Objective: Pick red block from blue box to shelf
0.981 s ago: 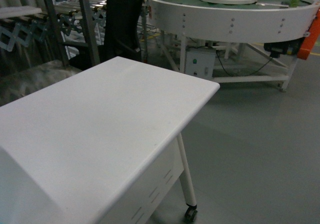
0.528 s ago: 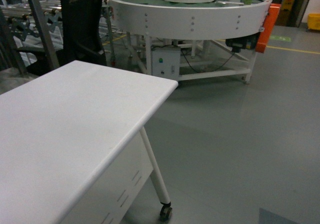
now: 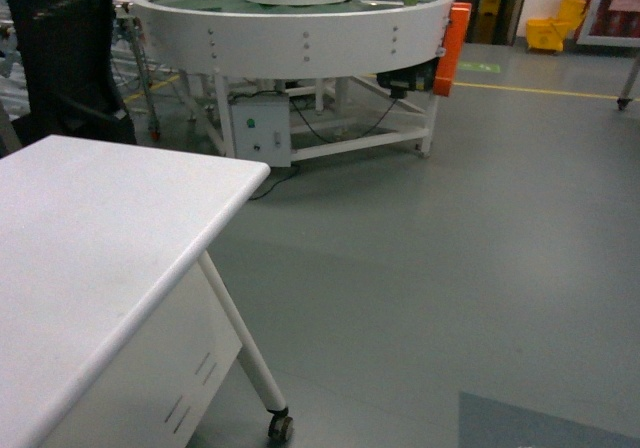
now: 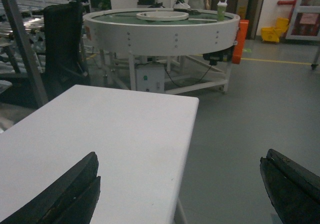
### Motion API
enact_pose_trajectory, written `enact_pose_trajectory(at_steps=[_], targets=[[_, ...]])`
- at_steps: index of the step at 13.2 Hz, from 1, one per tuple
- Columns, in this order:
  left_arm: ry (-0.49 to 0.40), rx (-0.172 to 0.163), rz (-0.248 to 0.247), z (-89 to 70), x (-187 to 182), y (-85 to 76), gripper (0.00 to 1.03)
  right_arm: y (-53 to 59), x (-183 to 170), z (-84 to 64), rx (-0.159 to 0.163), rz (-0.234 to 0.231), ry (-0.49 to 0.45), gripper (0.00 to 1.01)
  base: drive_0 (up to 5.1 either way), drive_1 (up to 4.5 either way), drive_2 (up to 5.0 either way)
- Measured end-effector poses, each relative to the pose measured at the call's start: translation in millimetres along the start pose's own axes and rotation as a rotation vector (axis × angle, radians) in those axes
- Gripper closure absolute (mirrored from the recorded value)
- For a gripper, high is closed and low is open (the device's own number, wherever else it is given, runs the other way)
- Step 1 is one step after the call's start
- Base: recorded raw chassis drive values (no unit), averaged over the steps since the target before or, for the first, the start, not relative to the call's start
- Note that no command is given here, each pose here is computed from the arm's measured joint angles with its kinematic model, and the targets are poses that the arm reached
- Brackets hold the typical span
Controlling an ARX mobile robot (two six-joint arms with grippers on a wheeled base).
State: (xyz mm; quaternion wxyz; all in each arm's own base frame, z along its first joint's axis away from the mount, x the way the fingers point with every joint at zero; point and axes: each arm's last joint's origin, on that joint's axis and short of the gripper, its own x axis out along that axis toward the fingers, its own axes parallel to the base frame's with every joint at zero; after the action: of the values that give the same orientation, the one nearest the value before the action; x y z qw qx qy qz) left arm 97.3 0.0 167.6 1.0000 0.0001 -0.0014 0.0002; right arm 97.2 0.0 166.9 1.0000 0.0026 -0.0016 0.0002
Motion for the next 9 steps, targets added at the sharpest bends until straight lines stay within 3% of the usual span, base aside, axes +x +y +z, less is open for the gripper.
enact_pose_trajectory(at_steps=[9], targets=[[0.000, 0.000, 0.000, 0.0, 0.0, 0.0, 0.05, 0.0, 0.0, 0.0, 0.000, 0.000, 0.000, 0.64, -1.6, -1.58, -1.6]])
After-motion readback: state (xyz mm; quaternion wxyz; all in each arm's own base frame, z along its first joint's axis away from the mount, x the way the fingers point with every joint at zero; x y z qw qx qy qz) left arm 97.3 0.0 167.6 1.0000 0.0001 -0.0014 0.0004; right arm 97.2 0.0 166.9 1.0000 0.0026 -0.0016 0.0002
